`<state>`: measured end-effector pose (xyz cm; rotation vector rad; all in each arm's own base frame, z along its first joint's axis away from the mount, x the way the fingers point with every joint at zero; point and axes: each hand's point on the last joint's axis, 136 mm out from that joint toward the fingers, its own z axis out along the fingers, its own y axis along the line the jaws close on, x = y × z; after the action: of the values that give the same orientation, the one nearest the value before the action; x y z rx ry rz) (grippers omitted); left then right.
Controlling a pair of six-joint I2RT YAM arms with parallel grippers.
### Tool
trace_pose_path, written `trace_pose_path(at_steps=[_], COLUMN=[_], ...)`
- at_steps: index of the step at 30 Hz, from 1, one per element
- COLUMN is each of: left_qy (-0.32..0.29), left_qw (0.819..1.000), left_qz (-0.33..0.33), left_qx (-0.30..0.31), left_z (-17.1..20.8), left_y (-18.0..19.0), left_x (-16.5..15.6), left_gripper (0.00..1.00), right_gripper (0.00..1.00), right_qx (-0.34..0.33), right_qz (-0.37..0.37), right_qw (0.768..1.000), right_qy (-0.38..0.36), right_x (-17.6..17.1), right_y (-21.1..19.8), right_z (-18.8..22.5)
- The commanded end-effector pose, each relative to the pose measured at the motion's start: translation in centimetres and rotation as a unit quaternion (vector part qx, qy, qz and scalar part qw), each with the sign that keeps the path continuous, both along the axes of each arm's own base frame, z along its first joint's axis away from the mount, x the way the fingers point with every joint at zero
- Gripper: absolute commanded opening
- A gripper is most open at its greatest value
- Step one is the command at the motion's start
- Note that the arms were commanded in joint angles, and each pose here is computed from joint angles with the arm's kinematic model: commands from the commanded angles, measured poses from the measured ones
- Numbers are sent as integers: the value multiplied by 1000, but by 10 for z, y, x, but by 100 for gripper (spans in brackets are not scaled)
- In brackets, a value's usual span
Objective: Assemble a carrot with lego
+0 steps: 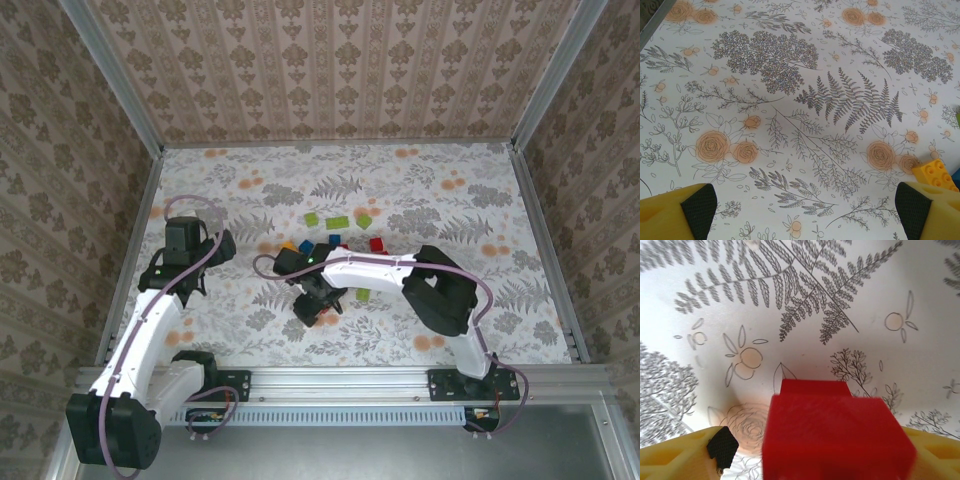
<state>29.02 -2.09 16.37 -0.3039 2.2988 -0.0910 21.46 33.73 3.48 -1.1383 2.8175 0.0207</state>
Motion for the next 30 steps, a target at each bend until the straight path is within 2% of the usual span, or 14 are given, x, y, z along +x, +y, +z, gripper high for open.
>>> trace_pose_path(at_steps=[1,7,10,12,14,17,19,30], left_qy=[-8,-8,-8,-8,-9,-9,-9,-9], left_qw=[1000,1000,1000,1000,1000,1000,1000,1000], left_qz=[-6,-5,-5,-5,-5,-5,-6,-5], left_qx=[7,8,8,9,9,9,8,10], left_z=[11,11,11,11,12,12,12,13], left_y=[-1,-1,-1,-1,-1,-1,-1,-1], left_x=[3,4,4,4,4,5,4,4], left_gripper=[95,95,95,95,95,95,95,95], right_gripper=[80,79,74,59,38,20,15,16], right_qx=[18,54,53,52,48,47,38,26], right_qz=[10,6,-1,-9,-18,-22,-23,-21], right_qw=[1000,998,997,997,997,997,998,999], right_qy=[-18,-38,-53,-62,-65,-53,-45,-34], right_x=[-1,-1,1,3,4,1,0,2], right_y=[-2,1,-5,-8,-12,-10,-10,-6], right_z=[31,69,82,87,89,82,75,57])
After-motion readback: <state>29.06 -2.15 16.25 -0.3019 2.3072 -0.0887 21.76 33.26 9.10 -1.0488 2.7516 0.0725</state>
